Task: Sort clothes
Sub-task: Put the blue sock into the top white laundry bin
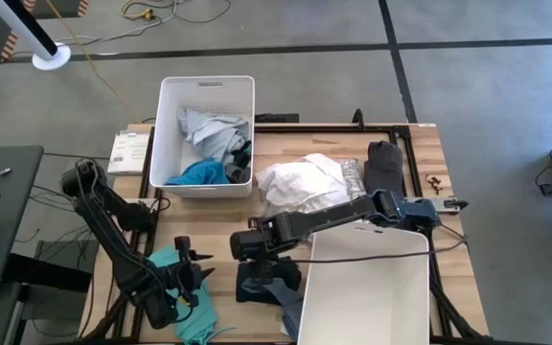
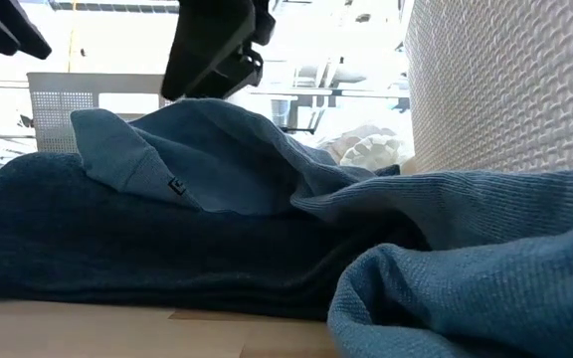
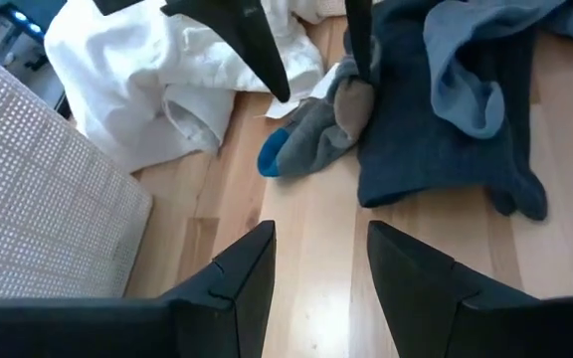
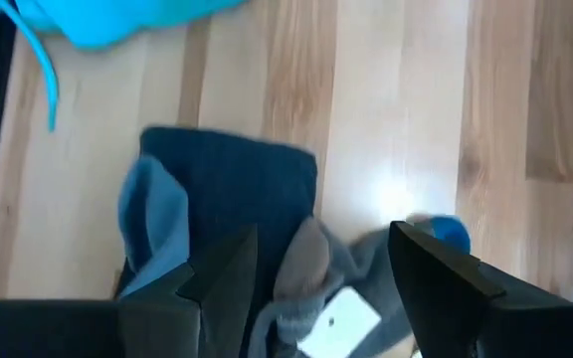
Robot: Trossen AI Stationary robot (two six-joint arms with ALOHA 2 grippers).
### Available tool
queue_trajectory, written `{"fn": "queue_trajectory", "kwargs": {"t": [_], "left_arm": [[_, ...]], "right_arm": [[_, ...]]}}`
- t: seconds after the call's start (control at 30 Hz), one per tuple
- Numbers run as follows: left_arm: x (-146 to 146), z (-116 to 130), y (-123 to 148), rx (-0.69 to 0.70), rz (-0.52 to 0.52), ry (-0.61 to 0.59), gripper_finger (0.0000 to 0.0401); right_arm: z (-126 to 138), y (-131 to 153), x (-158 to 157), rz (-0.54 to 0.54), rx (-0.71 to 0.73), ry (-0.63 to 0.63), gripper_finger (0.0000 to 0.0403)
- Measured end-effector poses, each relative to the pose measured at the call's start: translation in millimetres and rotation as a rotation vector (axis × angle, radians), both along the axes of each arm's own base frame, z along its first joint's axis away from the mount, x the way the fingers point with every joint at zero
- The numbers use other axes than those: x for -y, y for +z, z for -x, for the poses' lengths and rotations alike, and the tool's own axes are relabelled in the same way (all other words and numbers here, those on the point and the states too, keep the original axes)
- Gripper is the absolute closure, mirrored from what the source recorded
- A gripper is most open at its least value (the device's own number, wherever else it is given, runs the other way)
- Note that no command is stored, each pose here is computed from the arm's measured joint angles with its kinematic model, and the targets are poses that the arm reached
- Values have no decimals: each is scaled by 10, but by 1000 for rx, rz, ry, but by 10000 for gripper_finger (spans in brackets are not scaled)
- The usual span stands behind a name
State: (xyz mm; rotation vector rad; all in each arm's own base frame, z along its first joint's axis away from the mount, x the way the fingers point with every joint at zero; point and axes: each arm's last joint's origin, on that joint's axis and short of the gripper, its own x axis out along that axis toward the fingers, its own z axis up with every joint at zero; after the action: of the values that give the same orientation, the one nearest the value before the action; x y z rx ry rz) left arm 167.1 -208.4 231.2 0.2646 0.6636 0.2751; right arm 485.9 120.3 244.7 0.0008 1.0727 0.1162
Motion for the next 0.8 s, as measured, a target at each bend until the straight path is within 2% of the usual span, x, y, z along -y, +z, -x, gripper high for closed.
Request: {"fn": "queue_trajectory", "kwargs": {"t": [0.17, 0.4, 0.8], "left_arm": [[-34, -45, 9, 47, 24, 55, 246], [-27, -70, 17, 103, 115, 116, 246], [57, -104, 50, 165, 195, 105, 246]], "right_arm": [[-43, 26, -11, -14, 52, -2, 159], [-89, 59, -22, -28, 109, -2, 159], [-118, 81, -29, -36, 147, -1, 159]]}}
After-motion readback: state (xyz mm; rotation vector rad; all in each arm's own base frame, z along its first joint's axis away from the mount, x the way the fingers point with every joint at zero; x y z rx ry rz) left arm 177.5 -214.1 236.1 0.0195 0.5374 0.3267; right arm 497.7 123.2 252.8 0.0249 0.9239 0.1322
